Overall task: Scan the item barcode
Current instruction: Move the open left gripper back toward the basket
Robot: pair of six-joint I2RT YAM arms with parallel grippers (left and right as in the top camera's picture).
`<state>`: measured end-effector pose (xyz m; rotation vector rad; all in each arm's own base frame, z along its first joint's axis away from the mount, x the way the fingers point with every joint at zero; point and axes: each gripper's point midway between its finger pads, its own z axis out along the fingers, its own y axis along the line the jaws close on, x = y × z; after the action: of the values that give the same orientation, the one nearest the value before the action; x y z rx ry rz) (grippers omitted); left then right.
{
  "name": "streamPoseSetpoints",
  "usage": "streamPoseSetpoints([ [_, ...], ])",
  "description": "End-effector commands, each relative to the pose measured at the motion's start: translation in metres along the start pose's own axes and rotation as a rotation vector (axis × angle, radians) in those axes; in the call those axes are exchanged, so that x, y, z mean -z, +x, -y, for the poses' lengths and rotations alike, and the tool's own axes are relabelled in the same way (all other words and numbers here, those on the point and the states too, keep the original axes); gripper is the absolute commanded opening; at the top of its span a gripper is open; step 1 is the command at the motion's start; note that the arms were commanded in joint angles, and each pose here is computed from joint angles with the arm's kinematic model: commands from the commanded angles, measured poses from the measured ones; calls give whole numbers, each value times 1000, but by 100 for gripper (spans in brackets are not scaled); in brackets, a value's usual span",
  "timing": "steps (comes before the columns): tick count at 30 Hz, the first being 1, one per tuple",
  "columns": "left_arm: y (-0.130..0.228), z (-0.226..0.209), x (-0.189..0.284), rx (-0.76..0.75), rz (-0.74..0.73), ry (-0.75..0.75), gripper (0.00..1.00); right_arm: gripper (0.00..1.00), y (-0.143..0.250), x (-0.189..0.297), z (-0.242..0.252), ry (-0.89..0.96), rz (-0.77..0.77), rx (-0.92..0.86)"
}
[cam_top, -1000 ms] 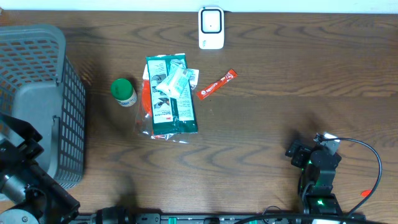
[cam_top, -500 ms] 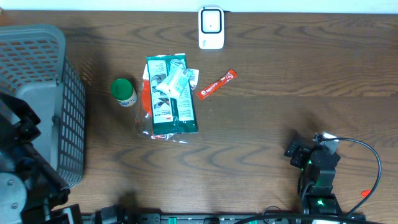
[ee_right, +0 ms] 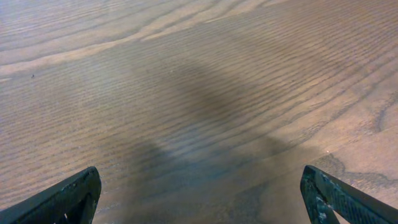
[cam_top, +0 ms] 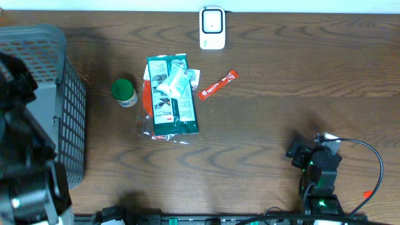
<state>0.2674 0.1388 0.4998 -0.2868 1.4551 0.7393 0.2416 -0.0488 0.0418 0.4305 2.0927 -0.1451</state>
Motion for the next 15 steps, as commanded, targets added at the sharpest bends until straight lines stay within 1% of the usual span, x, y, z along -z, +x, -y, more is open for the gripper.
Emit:
streamPoseSetpoints([
  [1, -10, 1, -9, 39, -6, 8, 85, 99, 2, 0, -1, -4, -6, -9],
  [10, -10, 5, -19, 15, -64, 24, 85, 99, 2, 0, -1, -4, -6, -10],
  [12, -3, 6, -20, 5, -90, 26, 85, 99, 2, 0, -1, -4, -6, -11],
  [15, 18, 4, -23, -23, -172, -1, 85, 99, 2, 0, -1, -4, -5, -52],
])
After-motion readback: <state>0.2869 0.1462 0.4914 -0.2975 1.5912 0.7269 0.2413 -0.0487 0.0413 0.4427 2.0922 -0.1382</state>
